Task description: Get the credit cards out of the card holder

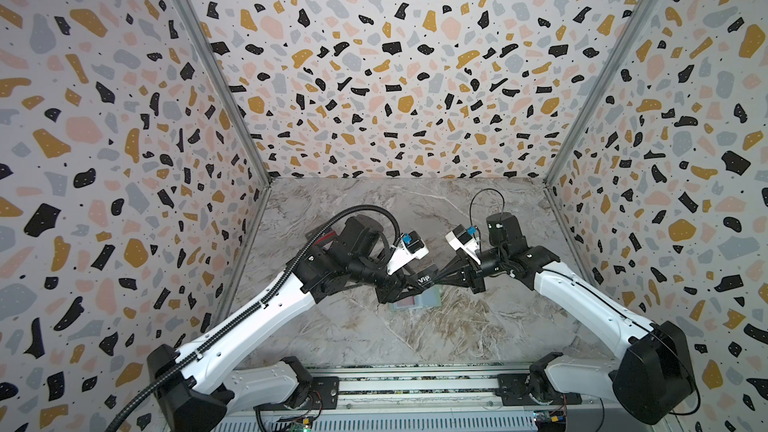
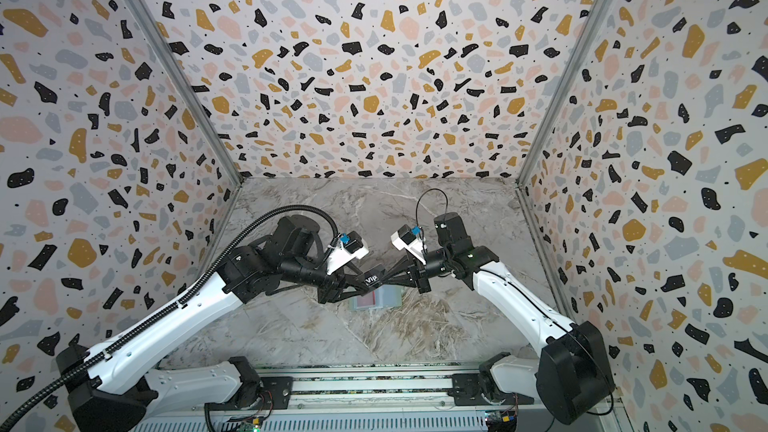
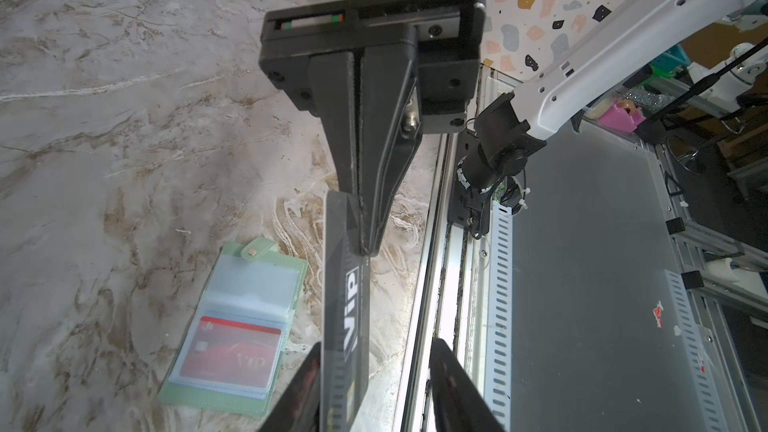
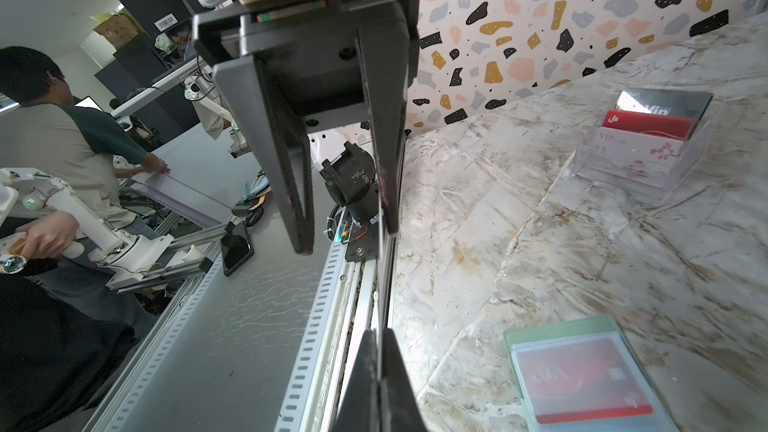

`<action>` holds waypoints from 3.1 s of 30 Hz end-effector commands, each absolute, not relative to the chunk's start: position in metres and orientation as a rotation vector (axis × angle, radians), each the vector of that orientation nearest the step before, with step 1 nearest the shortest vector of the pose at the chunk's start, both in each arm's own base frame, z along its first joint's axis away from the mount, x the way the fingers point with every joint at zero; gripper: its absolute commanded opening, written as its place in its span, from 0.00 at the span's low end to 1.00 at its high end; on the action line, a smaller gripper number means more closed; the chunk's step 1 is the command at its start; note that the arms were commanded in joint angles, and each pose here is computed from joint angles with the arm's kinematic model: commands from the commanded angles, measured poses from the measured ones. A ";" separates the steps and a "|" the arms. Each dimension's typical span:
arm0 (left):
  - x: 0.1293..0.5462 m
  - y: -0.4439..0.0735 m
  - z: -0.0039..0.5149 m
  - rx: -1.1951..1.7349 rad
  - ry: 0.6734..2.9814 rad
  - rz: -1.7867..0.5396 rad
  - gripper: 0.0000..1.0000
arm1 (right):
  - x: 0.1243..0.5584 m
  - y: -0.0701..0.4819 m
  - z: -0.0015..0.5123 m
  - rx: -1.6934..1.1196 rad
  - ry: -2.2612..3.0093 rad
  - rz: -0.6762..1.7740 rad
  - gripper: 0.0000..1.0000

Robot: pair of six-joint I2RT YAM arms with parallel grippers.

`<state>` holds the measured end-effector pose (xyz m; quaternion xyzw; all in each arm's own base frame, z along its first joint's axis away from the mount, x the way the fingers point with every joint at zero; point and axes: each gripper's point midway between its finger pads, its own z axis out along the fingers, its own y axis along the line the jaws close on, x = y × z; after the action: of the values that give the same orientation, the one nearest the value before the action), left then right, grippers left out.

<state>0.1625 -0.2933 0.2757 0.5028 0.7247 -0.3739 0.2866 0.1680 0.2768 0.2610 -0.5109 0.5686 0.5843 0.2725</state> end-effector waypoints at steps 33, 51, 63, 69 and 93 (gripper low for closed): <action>0.204 -0.280 0.280 1.211 2.001 -0.836 0.00 | 0.179 0.279 0.265 -1.366 1.560 1.373 0.62; 0.349 -0.132 0.270 0.777 2.149 -0.146 0.00 | 0.229 0.249 0.259 -1.025 1.682 1.069 0.72; 0.388 -0.093 0.262 0.900 2.031 -0.006 0.00 | 0.231 0.248 0.254 -1.016 1.694 1.063 0.72; 0.401 -0.069 0.258 0.940 2.031 -0.056 0.00 | 0.232 0.247 0.251 -1.008 1.709 1.055 0.72; 0.458 -0.001 0.150 1.076 2.279 0.029 0.00 | 0.242 0.248 0.240 -0.998 1.761 1.071 0.73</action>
<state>0.4486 -0.0073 0.1464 0.3961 0.8675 -0.0073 0.3009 0.2413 0.2492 0.2302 -0.3967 0.7068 0.4236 0.4045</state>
